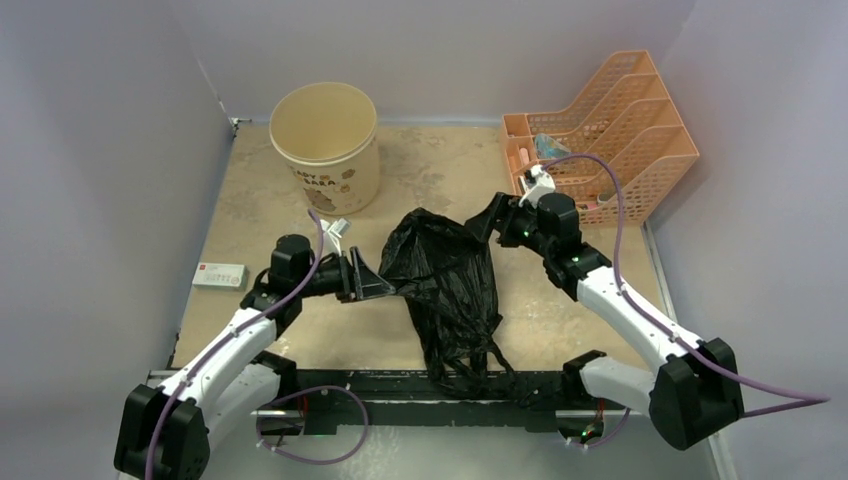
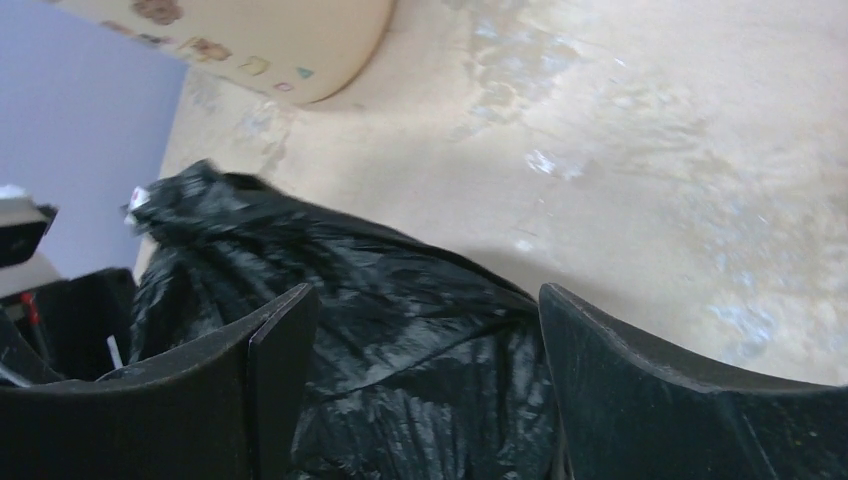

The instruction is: Put the trash bags into the trash bin

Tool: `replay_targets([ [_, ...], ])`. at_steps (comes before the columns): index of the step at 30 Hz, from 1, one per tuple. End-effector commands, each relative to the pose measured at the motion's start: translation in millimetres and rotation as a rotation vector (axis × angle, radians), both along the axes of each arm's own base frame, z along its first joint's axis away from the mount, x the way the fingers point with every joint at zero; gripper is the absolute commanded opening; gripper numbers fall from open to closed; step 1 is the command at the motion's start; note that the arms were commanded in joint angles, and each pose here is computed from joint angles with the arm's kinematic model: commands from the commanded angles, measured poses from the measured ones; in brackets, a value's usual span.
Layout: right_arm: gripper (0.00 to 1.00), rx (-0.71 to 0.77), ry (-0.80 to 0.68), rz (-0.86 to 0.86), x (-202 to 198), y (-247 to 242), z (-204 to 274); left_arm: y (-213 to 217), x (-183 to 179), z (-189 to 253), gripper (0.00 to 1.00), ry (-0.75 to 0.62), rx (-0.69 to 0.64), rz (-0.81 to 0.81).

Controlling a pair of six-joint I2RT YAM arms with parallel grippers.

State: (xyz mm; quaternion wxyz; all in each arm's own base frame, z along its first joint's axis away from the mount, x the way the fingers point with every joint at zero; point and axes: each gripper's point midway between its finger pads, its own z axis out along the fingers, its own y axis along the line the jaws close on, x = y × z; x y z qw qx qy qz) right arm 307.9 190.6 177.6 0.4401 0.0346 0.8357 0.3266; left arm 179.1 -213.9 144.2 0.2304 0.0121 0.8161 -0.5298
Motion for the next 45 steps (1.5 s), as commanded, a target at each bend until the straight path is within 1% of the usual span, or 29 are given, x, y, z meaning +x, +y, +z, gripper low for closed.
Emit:
replay_targets([
  [1, 0.83, -0.004, -0.159, 0.209, 0.0, 30.9, 39.5, -9.7, 7.1, 54.8, 0.57, -0.169, -0.076, -0.087],
  [3, 0.82, -0.039, -0.211, 0.256, 0.4, 45.4, 48.2, -8.1, 10.7, 55.6, 0.57, -0.175, -0.048, -0.076],
  [4, 0.83, -0.056, -0.232, 0.267, 1.3, 52.3, 50.8, -6.5, 11.0, 51.5, 0.57, -0.151, -0.028, -0.066],
  [9, 0.85, -0.121, -0.390, 0.275, 15.0, 77.9, 65.4, -5.4, 12.6, 42.0, 0.55, -0.118, -0.001, -0.061],
  [11, 0.85, -0.129, -0.390, 0.178, 35.1, 73.8, 65.3, -6.0, 10.3, 44.3, 0.56, -0.119, -0.008, -0.072],
  [13, 0.80, -0.161, -0.336, 0.158, 48.8, 77.7, 52.7, -5.2, 8.4, 48.0, 0.56, -0.133, -0.012, -0.070],
  [15, 0.72, -0.199, -0.194, 0.097, 62.9, 77.2, 30.3, -3.5, 4.9, 52.4, 0.56, -0.149, -0.014, -0.066],
  [16, 0.66, -0.219, -0.115, 0.091, 67.2, 79.9, 9.7, -2.5, 2.6, 52.7, 0.56, -0.149, -0.012, -0.065],
  [18, 0.55, -0.232, -0.014, 0.120, 64.1, 86.5, -14.5, -0.6, -0.7, 50.4, 0.56, -0.143, -0.006, -0.060],
  [19, 0.47, -0.218, 0.014, 0.116, 64.4, 88.5, -21.0, 0.1, -1.9, 48.6, 0.56, -0.138, -0.003, -0.057],
  [21, 0.27, -0.188, 0.017, 0.148, 62.3, 96.3, -19.9, 0.7, -4.1, 44.2, 0.56, -0.128, -0.002, -0.056],
  [23, 0.05, -0.152, -0.005, 0.122, 67.4, 97.9, -6.8, 0.0, -5.0, 41.7, 0.56, -0.117, -0.008, -0.060],
  [24, 0.00, -0.142, -0.018, 0.099, 71.1, 97.0, 1.4, -0.7, -5.5, 41.3, 0.56, -0.113, -0.015, -0.064],
  [28, 0.00, -0.056, -0.038, 0.002, 91.1, 80.8, 29.6, -2.0, -5.8, 36.9, 0.56, -0.102, -0.025, -0.069],
  [31, 0.00, 0.023, -0.015, -0.107, 119.9, 41.8, 30.4, -2.0, -5.1, 32.4, 0.56, -0.091, -0.024, -0.064],
  [33, 0.00, 0.093, 0.022, -0.080, 131.4, 30.8, 23.3, -2.2, -5.4, 26.2, 0.56, -0.078, -0.026, -0.059],
  [34, 0.00, 0.108, 0.045, -0.016, 132.9, 34.3, 17.1, -2.2, -5.4, 22.8, 0.56, -0.071, -0.029, -0.054],
  [35, 0.08, 0.089, 0.069, 0.059, 131.3, 39.1, 11.2, -2.5, -5.0, 19.6, 0.56, -0.070, -0.033, -0.050],
  [36, 0.20, 0.041, 0.092, 0.063, 132.7, 34.8, 1.4, -3.3, -4.0, 18.4, 0.56, -0.076, -0.039, -0.048],
  [37, 0.34, 0.016, 0.097, 0.056, 130.8, 30.6, -1.8, -3.5, -4.2, 13.4, 0.56, -0.066, -0.036, -0.043],
  [38, 0.50, 0.002, 0.062, 0.010, 130.0, 20.8, 8.9, -3.4, -5.4, 6.8, 0.56, -0.051, -0.031, -0.039],
  [39, 0.63, -0.020, 0.026, -0.055, 129.0, 7.8, 19.2, -3.1, -4.8, 3.9, 0.56, -0.045, -0.025, -0.032],
  [40, 0.72, -0.030, -0.018, -0.131, 126.6, -6.6, 33.1, -2.5, -5.6, -1.7, 0.56, -0.033, -0.017, -0.027],
  [41, 0.77, -0.033, -0.054, -0.188, 121.9, -18.2, 44.0, -2.1, -5.6, -4.6, 0.56, -0.030, -0.012, -0.023],
  [42, 0.79, -0.034, -0.088, -0.219, 114.1, -27.0, 56.5, -1.6, -4.7, -7.7, 0.56, -0.027, -0.006, -0.015],
  [44, 0.80, -0.013, -0.123, -0.198, 94.0, -29.2, 68.1, -0.6, -1.9, -11.9, 0.56, -0.022, 0.006, -0.001],
  [45, 0.81, -0.012, -0.127, -0.179, 84.3, -29.1, 65.2, -0.2, -0.4, -14.1, 0.56, -0.020, 0.013, 0.003],
])
